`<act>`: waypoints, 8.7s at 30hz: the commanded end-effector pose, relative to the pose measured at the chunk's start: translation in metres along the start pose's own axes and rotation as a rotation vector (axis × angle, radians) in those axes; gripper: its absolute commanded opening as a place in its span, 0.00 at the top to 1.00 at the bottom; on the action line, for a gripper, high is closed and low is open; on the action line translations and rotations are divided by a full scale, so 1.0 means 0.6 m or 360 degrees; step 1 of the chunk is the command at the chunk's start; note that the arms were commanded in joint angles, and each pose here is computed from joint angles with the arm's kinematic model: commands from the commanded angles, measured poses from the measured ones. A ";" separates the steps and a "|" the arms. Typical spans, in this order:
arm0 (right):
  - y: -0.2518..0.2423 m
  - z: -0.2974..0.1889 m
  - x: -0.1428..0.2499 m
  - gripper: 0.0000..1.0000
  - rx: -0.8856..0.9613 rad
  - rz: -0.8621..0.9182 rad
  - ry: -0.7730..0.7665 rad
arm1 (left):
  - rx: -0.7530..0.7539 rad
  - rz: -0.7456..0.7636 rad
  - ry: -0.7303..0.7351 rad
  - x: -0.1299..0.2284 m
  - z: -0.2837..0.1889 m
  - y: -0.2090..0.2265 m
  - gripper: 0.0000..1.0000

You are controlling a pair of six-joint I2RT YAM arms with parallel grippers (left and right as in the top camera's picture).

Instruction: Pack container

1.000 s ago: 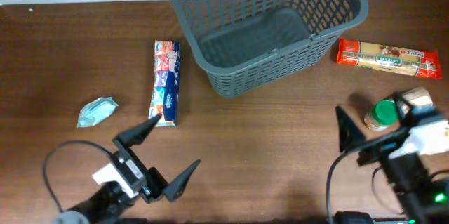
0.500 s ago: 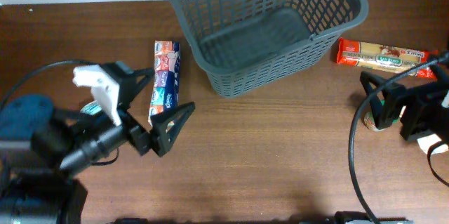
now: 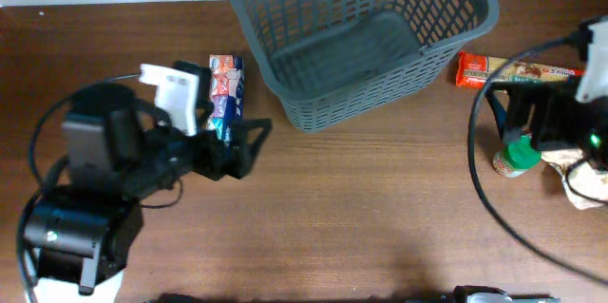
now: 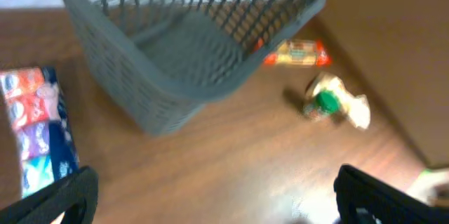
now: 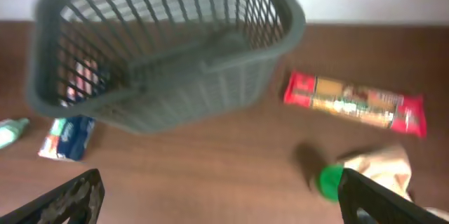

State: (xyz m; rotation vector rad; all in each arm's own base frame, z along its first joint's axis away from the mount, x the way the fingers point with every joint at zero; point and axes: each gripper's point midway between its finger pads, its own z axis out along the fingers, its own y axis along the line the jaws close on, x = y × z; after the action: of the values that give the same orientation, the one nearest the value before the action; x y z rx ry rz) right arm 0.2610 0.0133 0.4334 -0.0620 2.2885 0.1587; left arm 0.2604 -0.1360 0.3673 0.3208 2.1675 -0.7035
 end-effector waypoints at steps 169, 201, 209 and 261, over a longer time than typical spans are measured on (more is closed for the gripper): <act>-0.094 0.498 -0.033 0.96 0.0177 0.0128 0.0586 | -0.0634 0.0358 0.0500 0.126 0.328 -0.119 0.98; -0.013 0.494 -0.002 0.96 0.0226 -0.0075 0.0713 | -0.0821 0.0173 0.0435 0.072 0.337 -0.006 0.98; -0.004 0.489 0.008 0.96 0.0217 -0.0091 0.0756 | -0.0881 0.0114 0.0420 0.058 0.332 0.030 0.98; 0.012 0.484 0.022 0.28 0.0187 -0.0077 0.0809 | -0.1158 0.0012 0.0375 0.027 0.295 0.138 0.54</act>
State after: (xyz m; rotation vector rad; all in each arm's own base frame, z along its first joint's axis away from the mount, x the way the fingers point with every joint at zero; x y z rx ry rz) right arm 0.4647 0.0546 0.2358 -0.0996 2.8021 -0.0234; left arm 0.3936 -0.1788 0.2297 0.0437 2.4872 0.1399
